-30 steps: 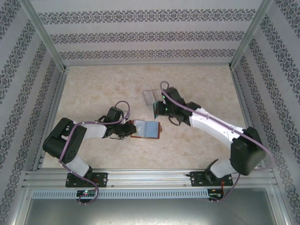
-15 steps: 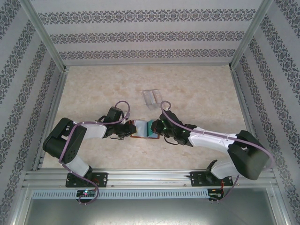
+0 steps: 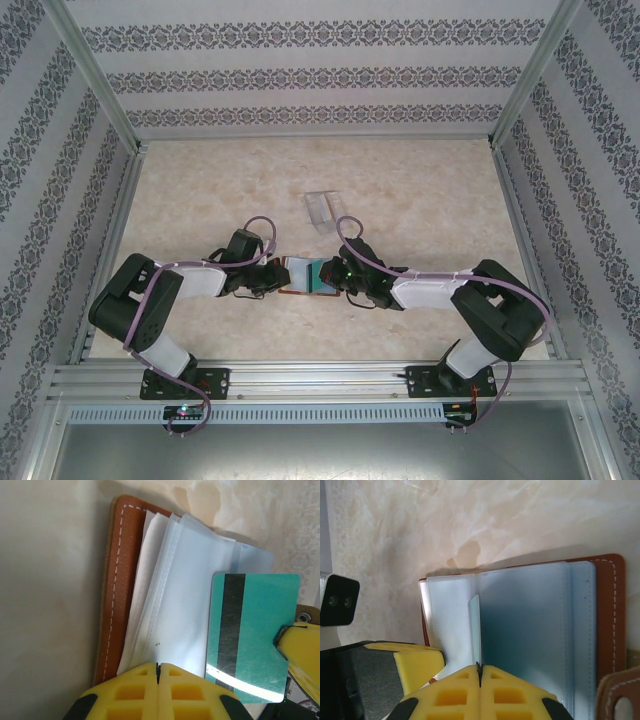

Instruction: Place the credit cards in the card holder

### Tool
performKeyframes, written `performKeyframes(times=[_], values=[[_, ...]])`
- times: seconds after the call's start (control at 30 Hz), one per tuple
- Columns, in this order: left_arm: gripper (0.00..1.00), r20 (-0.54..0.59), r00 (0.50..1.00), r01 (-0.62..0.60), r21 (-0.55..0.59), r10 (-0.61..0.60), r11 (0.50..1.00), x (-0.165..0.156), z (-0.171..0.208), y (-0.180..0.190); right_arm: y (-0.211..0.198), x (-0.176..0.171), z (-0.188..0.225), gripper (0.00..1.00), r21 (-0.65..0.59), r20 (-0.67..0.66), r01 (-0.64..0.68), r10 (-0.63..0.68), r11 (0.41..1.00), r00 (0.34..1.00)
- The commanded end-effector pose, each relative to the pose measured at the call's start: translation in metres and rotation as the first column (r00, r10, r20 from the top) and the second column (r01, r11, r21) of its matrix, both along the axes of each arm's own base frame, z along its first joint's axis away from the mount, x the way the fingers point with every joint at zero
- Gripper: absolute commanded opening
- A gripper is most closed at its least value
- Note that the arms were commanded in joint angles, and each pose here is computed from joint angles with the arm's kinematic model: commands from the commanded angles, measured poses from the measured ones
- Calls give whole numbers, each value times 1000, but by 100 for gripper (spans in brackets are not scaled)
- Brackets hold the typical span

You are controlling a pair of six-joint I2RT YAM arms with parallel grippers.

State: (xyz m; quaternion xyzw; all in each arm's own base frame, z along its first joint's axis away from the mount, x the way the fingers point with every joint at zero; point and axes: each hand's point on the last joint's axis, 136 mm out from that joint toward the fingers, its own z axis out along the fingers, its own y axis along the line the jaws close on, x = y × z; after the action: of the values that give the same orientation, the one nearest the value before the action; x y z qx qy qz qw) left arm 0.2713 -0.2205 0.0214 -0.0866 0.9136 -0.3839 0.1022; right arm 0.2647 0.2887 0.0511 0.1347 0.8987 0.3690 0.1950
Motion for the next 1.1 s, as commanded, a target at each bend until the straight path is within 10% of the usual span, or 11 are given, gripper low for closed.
performKeyframes(times=[0.0, 1.07], values=[[0, -86, 996, -18, 77, 24, 997, -21, -20, 13, -7, 0, 2, 0, 7, 1, 30, -30, 1000, 1000], [0, -96, 995, -20, 79, 27, 997, -25, -22, 14, -20, 15, -14, 0, 63, -37, 76, -74, 995, 997]])
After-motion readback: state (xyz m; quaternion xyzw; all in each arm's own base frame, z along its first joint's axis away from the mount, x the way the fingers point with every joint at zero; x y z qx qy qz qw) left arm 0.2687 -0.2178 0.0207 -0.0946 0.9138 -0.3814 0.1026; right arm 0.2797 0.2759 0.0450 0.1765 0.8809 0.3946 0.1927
